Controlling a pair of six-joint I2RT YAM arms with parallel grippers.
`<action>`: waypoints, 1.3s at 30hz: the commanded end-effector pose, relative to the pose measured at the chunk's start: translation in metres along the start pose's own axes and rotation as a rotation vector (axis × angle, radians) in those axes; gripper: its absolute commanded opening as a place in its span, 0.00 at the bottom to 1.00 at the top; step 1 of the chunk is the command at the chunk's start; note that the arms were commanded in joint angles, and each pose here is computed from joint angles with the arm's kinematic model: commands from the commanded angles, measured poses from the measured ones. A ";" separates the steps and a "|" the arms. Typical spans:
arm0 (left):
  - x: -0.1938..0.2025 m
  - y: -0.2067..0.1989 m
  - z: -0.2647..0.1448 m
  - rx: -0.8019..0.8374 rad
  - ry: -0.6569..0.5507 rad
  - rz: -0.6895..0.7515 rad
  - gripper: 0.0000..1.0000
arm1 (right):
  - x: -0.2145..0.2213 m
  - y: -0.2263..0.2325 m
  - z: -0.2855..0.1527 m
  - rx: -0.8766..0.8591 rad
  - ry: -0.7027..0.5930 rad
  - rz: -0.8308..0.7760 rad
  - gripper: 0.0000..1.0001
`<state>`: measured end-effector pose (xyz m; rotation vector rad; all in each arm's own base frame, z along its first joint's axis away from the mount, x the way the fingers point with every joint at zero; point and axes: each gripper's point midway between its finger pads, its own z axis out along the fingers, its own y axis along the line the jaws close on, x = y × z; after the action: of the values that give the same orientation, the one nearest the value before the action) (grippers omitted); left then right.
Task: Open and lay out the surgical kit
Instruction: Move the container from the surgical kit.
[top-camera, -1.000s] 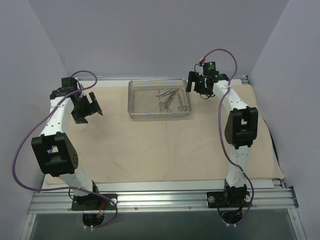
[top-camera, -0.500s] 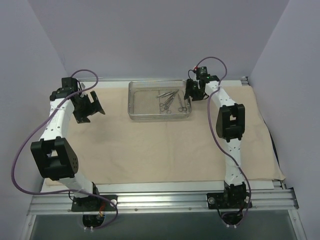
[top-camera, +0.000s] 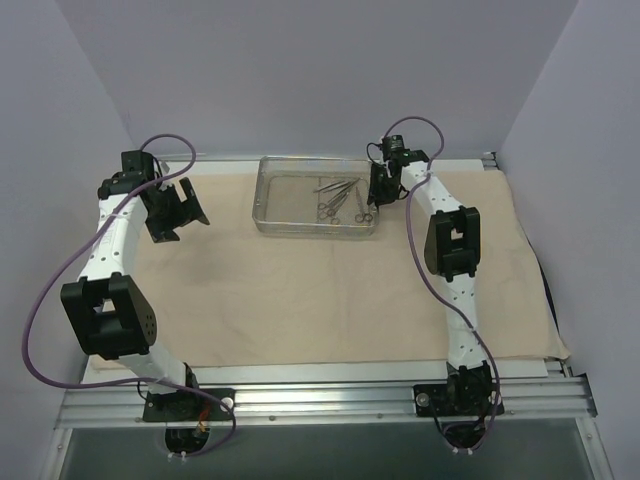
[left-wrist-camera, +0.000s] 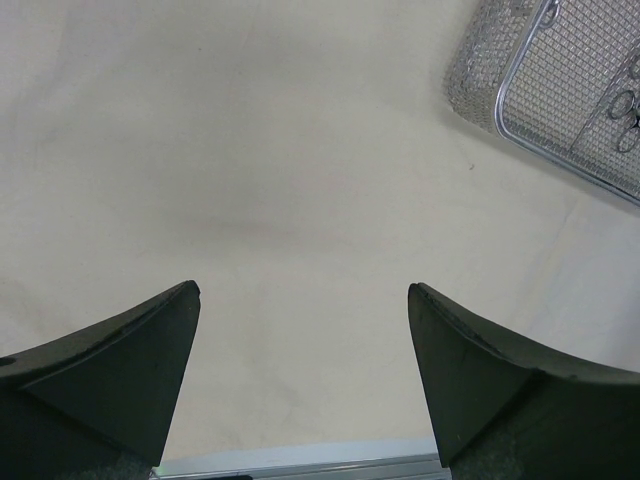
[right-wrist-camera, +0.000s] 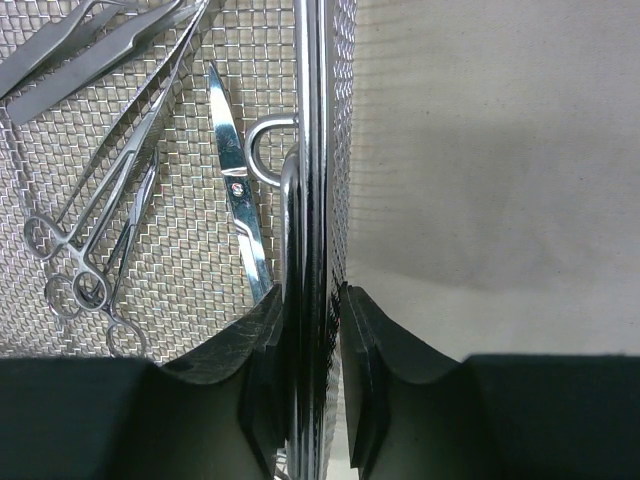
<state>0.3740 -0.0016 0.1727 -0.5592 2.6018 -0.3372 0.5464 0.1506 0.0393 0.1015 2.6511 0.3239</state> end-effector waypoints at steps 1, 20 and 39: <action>-0.014 -0.012 -0.016 0.040 -0.060 0.037 0.94 | -0.012 0.017 -0.017 -0.052 -0.021 0.076 0.00; -0.012 -0.009 -0.022 0.031 -0.070 0.044 0.94 | -0.091 0.008 -0.123 -0.141 -0.320 0.013 0.00; -0.005 -0.002 -0.004 0.007 -0.002 0.038 0.94 | 0.009 -0.148 -0.207 0.019 -0.331 0.194 0.00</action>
<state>0.3729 -0.0003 0.1713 -0.5367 2.6105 -0.3252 0.4233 -0.0675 0.1148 0.5240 2.5245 0.1431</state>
